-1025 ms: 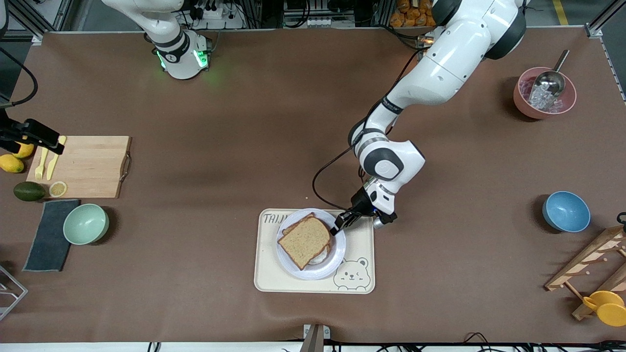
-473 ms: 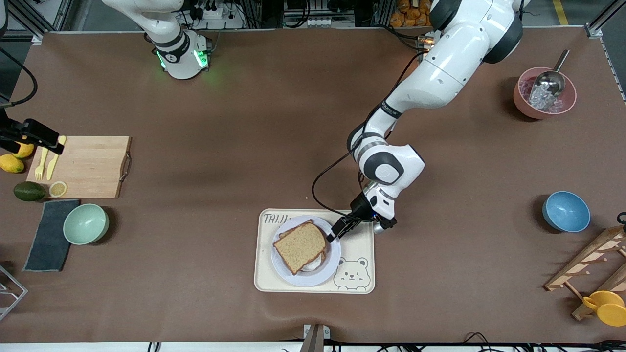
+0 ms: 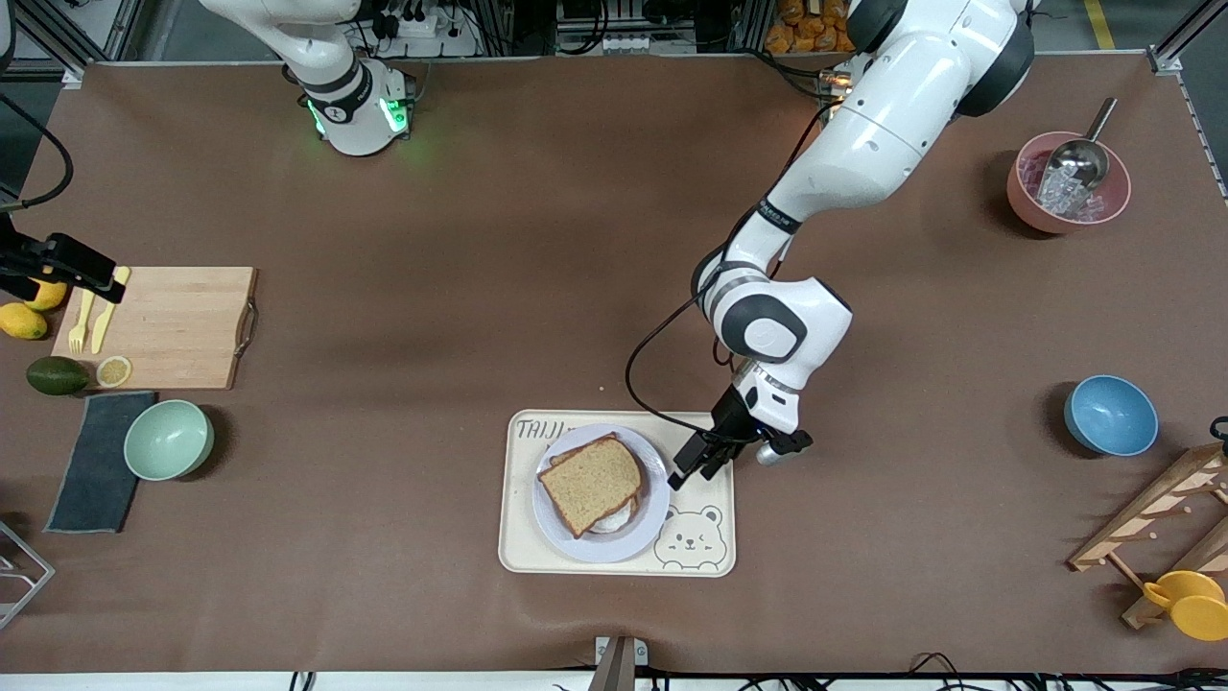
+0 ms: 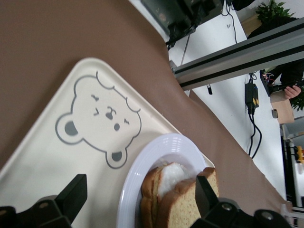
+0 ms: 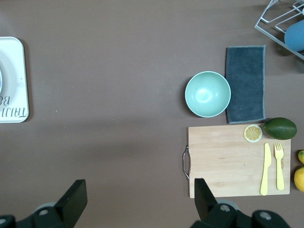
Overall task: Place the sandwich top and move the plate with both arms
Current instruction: 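Open the left gripper and lift it off the plate rim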
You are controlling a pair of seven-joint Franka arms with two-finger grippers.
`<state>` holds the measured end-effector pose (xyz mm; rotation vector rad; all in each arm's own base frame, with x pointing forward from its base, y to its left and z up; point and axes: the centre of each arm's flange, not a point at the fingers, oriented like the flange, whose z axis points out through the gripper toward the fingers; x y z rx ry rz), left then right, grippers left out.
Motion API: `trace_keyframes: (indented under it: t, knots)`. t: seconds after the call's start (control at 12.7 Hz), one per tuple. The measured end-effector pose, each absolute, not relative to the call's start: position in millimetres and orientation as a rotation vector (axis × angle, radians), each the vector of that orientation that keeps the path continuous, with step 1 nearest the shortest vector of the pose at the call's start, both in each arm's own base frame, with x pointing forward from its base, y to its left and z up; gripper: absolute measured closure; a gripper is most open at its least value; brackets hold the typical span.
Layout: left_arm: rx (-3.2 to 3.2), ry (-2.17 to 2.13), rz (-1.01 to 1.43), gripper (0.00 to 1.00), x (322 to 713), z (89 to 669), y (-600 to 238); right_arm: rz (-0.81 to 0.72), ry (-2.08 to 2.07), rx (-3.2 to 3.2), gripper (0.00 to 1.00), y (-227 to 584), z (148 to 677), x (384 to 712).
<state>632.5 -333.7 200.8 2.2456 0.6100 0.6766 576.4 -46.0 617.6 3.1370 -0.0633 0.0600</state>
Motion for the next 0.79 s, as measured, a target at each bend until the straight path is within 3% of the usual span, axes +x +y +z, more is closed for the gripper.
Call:
trace_keyframes:
  t: [0.79]
  knots:
    - [2.584,0.373,0.985,0.0,655,210,-220,0.059,-0.065,3.137,0.0,-47,618,576]
